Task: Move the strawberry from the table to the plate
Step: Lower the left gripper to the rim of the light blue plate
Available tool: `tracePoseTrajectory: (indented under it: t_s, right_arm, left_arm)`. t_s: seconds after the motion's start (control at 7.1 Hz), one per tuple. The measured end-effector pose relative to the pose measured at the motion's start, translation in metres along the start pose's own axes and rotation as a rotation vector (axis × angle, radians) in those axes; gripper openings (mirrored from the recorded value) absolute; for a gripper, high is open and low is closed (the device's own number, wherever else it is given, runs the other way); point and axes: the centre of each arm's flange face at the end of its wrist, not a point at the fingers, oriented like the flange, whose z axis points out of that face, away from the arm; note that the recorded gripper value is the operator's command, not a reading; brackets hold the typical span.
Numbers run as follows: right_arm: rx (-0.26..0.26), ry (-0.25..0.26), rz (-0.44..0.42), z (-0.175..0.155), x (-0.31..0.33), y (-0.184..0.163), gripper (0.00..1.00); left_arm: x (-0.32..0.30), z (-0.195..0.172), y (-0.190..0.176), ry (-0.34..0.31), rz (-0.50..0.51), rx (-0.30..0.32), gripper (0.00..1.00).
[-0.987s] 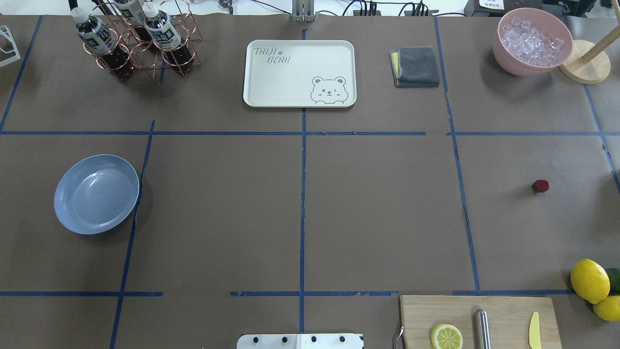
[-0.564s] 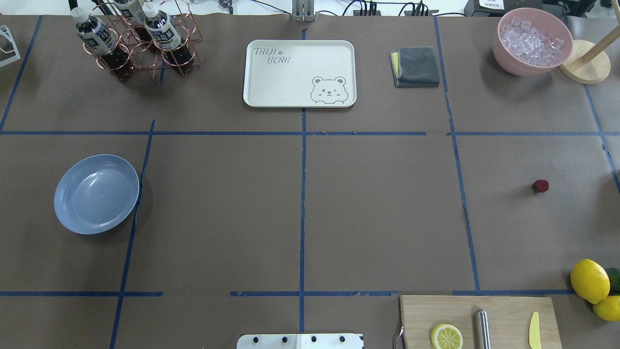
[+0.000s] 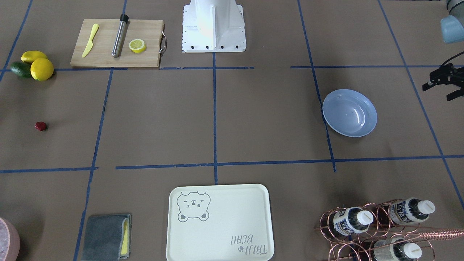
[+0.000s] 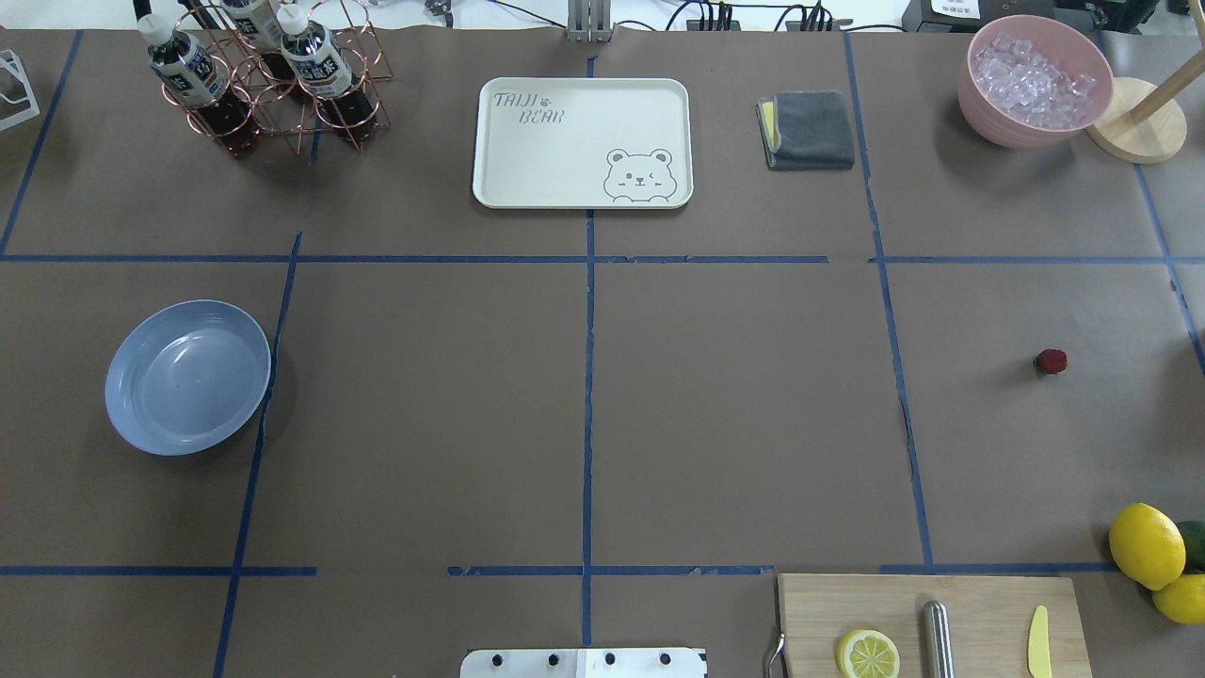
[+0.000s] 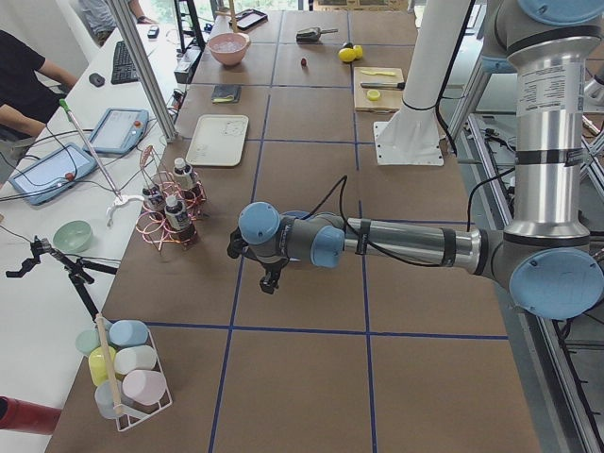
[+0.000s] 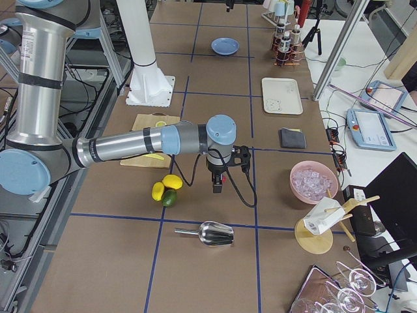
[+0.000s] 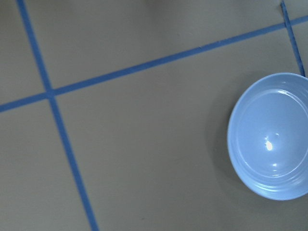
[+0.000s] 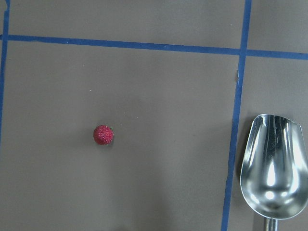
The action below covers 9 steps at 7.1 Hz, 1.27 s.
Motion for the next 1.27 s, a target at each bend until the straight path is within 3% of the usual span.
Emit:
tracePoseTrajectory:
  t_s: [0.56, 0.99, 1.27]
  right_arm:
    - [0.054, -0.005, -0.065, 0.004, 0.003, -0.003, 1.0]
    - [0.056, -0.007, -0.067, 0.005, 0.004, -0.003, 1.0]
    - [0.056, -0.007, -0.065, 0.005, 0.004, -0.003, 1.0]
  left_arm:
    - [0.039, 0.102, -0.02, -0.02, -0.093, -0.008, 0.92]
    - [0.057, 0.13, -0.031, -0.024, -0.075, -0.036, 0.89]
    - [0.067, 0.138, -0.037, -0.018, -0.056, -0.045, 0.78]
